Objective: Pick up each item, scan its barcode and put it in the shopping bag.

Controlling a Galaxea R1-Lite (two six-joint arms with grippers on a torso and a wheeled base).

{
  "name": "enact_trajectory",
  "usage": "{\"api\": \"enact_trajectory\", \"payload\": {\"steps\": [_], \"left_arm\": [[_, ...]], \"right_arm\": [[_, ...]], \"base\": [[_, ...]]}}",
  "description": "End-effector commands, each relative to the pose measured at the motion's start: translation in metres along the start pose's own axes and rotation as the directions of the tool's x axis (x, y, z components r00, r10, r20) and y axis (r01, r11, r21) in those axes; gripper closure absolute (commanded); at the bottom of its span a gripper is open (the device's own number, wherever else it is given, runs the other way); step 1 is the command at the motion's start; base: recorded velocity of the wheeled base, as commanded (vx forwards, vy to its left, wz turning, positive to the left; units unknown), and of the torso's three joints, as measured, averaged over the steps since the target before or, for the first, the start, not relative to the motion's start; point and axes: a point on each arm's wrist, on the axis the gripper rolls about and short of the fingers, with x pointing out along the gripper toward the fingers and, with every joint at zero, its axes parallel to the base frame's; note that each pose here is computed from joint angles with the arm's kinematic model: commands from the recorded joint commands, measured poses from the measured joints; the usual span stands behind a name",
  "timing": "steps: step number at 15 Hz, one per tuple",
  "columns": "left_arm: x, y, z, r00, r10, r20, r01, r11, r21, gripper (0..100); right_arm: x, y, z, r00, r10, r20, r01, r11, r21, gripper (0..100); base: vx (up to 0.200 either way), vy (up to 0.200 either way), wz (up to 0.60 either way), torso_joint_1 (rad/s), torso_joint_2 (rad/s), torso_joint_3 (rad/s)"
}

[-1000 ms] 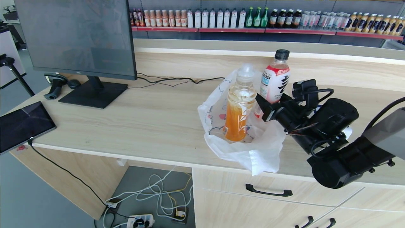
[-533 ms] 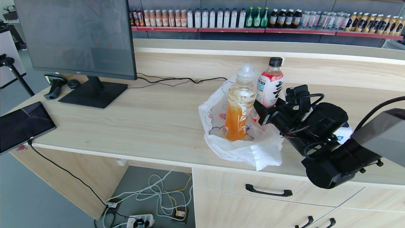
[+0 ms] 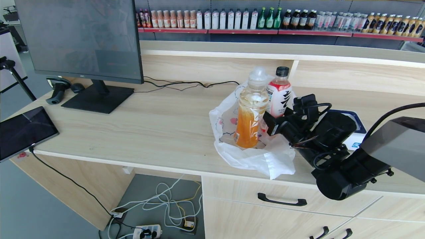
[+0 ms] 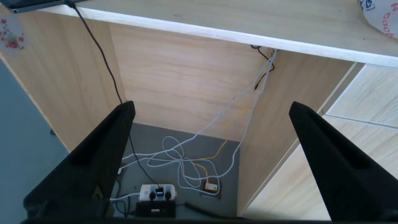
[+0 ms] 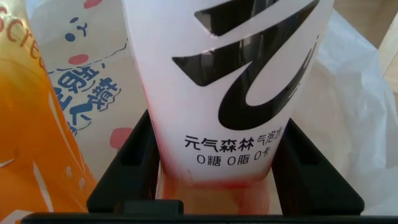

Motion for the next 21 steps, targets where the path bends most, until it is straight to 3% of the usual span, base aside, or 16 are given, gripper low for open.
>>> {"api": "enact_trajectory", "payload": {"steps": [1,7,21], "left_arm": [[0.000,0.000,0.000,1.000,0.000,0.000,0.000,1.000,0.000,0],[0.000,0.000,0.000,1.000,0.000,0.000,0.000,1.000,0.000,0],[0.000,0.000,0.000,1.000,0.000,0.000,0.000,1.000,0.000,0]], "right_arm": [[0.000,0.002,-0.002,1.000,0.005,-0.005,-0.005,1.000,0.001,100],[-0.002,0.020,-0.001,0.999,0.050,-0.009,-0.050,0.999,0.016,100],[-0.009,0.020,-0.004,0.998,0.052,-0.040,-0.051,0.999,0.017,100]], "base": [[0.000,0.000,0.00,0.000,0.00,0.000],[0.000,0.000,0.00,0.000,0.00,0.000],[0.000,0.000,0.00,0.000,0.00,0.000]]}}
